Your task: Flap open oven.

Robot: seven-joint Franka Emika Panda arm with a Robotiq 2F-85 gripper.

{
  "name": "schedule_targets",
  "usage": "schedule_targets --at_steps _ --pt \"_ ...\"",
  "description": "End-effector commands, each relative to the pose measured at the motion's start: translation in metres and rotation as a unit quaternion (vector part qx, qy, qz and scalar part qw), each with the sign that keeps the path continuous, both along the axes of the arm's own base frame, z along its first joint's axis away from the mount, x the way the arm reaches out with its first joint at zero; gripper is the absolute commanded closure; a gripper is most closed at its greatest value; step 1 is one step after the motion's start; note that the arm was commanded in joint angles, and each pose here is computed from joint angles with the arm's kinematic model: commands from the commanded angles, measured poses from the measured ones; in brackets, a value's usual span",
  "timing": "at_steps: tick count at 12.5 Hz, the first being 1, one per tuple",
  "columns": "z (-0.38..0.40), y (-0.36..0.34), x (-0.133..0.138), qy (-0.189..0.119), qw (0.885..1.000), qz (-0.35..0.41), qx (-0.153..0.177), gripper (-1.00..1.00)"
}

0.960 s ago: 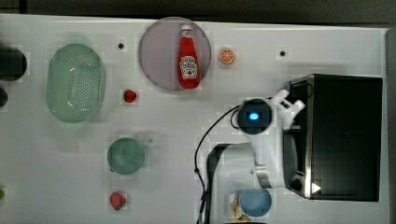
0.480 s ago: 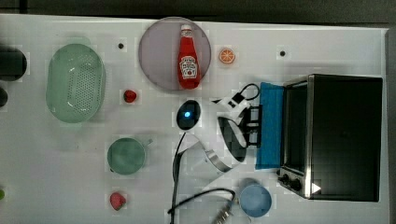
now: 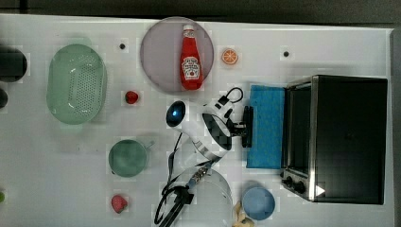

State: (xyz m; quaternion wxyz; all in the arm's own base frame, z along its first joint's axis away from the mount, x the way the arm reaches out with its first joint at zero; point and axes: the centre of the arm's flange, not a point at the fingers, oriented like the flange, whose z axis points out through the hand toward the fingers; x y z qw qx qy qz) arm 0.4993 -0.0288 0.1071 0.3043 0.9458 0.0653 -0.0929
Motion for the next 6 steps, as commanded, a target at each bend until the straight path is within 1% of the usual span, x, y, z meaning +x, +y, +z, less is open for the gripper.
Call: schedule_targets --at_steps 1,2,3,4,5,6 --pt "0.035 0.005 0.029 -0.080 0.996 -0.036 0.020 0.65" --pt "0.053 0.007 0.036 -0.100 0.993 -0.059 0.034 0.65" --pt "0.077 0.007 0.043 -0.125 0.986 -0.098 0.056 0.65" --pt "0.105 0.006 0.050 -0.152 0.974 -0.144 0.084 0.65" --pt "0.136 0.004 0.057 -0.182 0.958 -0.188 0.114 0.65" --pt "0.168 0.002 0.062 -0.209 0.940 -0.227 0.143 0.65"
